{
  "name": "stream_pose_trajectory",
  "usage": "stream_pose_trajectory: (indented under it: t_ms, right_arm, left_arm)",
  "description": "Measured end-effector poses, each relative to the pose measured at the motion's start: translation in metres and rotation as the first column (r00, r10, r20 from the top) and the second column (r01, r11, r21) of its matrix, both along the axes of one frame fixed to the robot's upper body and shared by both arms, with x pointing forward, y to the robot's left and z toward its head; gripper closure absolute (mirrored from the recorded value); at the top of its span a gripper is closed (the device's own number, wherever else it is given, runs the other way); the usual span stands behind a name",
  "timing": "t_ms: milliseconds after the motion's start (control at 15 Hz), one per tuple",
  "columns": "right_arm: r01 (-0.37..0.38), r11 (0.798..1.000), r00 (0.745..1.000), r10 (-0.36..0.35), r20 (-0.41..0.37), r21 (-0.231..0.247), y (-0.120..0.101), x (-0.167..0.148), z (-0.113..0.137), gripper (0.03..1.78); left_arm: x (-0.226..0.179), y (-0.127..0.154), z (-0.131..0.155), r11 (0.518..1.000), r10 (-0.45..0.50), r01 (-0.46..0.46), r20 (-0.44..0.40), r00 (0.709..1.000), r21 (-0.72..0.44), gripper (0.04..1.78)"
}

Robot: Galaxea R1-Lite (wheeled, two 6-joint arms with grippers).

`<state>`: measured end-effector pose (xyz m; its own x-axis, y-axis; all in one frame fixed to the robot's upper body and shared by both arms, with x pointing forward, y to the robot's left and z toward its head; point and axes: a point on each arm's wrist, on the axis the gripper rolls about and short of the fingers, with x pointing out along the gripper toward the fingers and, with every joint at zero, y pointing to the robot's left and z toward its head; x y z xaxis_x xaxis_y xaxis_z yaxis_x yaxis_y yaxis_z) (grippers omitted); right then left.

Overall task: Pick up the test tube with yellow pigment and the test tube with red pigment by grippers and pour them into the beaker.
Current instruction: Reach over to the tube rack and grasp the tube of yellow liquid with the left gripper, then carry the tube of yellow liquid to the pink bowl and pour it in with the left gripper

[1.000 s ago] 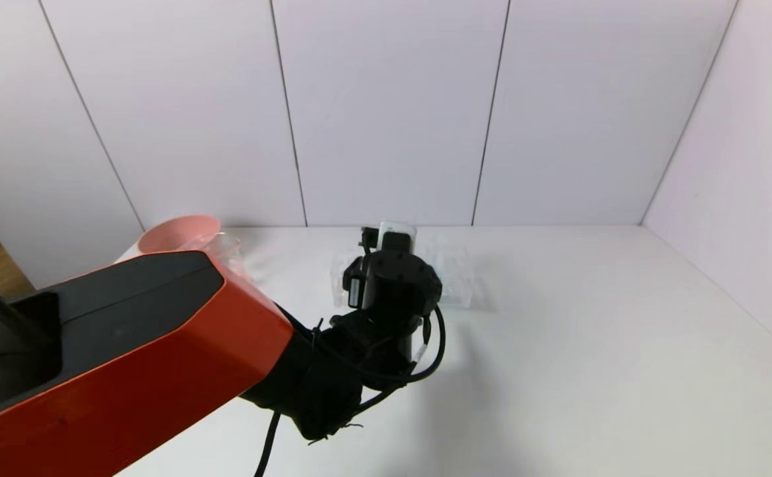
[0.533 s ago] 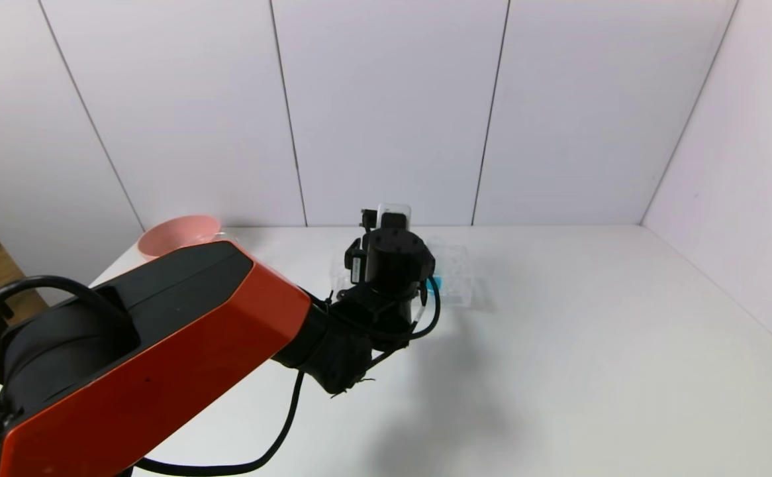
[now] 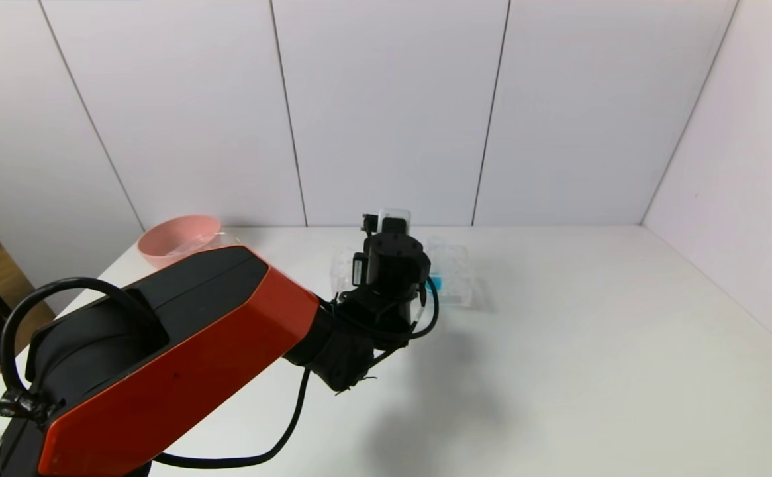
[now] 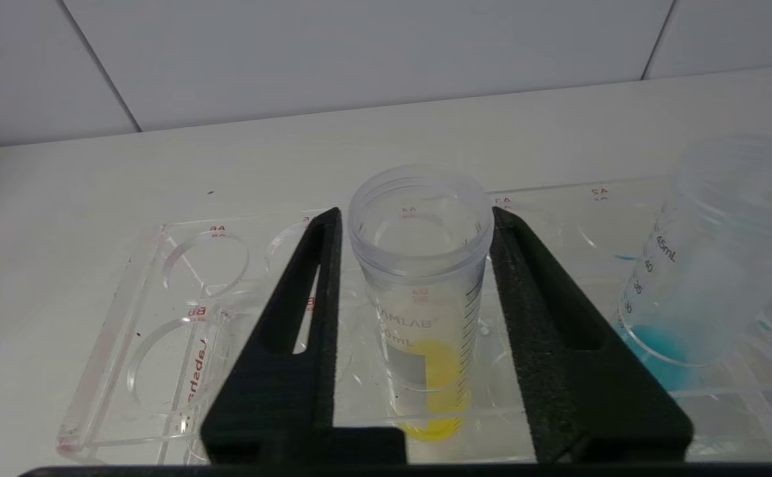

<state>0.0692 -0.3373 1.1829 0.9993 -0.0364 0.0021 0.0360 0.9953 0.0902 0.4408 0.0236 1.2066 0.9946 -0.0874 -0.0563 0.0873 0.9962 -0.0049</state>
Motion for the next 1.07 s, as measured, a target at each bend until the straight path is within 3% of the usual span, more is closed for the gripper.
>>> stream_pose_trajectory:
  t_ms: [133, 533, 1067]
  right_arm:
    - [0.000, 1.000, 1.000, 0.000, 0.000, 0.000, 0.000, 0.000, 0.000, 0.10]
    - [0.000, 1.000, 1.000, 0.000, 0.000, 0.000, 0.000, 0.000, 0.000, 0.10]
    - [0.000, 1.000, 1.000, 0.000, 0.000, 0.000, 0.000, 0.000, 0.000, 0.10]
  left_arm:
    - [0.001, 0.000, 0.000, 1.000, -0.003, 0.003, 0.002, 1.000, -0.002, 1.36]
    - [0.001, -0.001, 0.013, 1.000, -0.007, 0.006, 0.035, 0.999, 0.005, 1.37]
    - [-0.017, 0.014, 0.087, 1.000, -0.010, 0.012, 0.137, 0.990, -0.014, 1.37]
